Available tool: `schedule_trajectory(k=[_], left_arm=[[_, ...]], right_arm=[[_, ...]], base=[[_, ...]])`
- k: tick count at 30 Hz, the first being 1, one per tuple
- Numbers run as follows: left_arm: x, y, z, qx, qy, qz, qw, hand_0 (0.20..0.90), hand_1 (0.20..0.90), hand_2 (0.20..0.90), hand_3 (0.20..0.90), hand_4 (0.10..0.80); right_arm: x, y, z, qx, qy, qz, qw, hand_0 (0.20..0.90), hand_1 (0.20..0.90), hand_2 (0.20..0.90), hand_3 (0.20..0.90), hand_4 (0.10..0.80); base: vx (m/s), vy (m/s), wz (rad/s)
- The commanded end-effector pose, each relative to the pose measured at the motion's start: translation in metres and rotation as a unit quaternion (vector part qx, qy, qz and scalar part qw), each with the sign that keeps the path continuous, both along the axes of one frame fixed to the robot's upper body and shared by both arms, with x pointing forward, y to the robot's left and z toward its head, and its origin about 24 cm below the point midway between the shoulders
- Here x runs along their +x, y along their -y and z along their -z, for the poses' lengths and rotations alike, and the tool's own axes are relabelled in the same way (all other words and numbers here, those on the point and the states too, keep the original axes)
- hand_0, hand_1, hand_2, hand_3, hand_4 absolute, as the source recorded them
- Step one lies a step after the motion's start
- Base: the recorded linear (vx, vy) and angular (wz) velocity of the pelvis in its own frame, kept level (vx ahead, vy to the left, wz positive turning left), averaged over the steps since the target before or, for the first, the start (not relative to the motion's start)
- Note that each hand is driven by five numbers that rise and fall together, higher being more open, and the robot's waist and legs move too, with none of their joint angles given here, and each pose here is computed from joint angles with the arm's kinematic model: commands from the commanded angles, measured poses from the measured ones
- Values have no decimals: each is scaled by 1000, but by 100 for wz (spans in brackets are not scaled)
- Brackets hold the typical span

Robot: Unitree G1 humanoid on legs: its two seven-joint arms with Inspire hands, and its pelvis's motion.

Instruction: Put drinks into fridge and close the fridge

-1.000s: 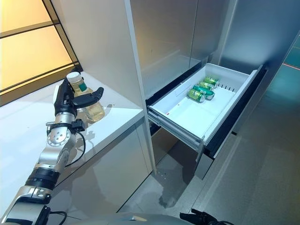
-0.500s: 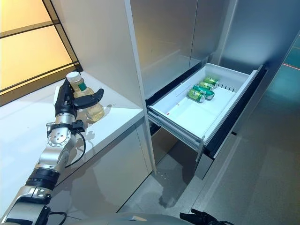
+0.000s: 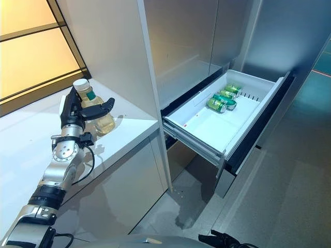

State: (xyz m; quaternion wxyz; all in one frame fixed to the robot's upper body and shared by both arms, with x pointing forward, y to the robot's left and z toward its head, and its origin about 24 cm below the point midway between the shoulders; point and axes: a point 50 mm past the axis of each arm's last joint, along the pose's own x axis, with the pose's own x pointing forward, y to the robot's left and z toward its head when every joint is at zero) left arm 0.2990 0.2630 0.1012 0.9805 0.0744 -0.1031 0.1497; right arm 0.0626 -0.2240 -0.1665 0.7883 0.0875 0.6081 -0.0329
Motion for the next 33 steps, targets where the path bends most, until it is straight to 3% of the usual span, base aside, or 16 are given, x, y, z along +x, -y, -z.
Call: schedule_trajectory(k=[1, 20, 22, 23, 24, 25, 26, 33], left_arm=[[12, -3, -32, 16, 68, -12, 997, 900, 900, 900, 900, 800], [12, -3, -30, 20, 57, -5, 998, 900, 900, 900, 900, 800], [12, -3, -30, 18, 57, -3, 998, 747, 747, 747, 722, 622], [12, -3, -30, 14, 58, -2, 998, 566, 566, 566, 510, 410], [12, -2, -30, 12, 59, -1, 998, 516, 516, 516, 453, 353], [11, -3, -30, 10, 61, -1, 998, 389, 389, 389, 304, 204], [12, -2, -31, 4, 63, 1, 998, 302, 302, 302, 203, 103], [9, 4, -40, -56, 118, 32, 991, 300, 300, 300, 200, 100]], right_arm=[[1, -2, 0, 5, -4, -18, 1000, 900, 900, 900, 900, 800], [0, -1, 0, 6, -6, -16, 1000, 900, 900, 900, 900, 800], [0, -1, 0, 6, -6, -17, 1000, 900, 900, 900, 900, 800], [0, -1, 0, 6, -6, -18, 1000, 900, 900, 900, 900, 800], [0, -1, 0, 6, -6, -18, 1000, 900, 900, 900, 900, 800], [0, -1, 0, 6, -6, -17, 1000, 900, 900, 900, 900, 800], [0, -1, 0, 6, -6, -17, 1000, 900, 900, 900, 900, 800], [0, -2, 1, 7, -6, -17, 1000, 900, 900, 900, 900, 800]], base=[[0, 0, 0], [0, 0, 0], [0, 0, 0], [0, 0, 0], [0, 0, 0], [0, 0, 0], [0, 0, 0], [0, 0, 0]])
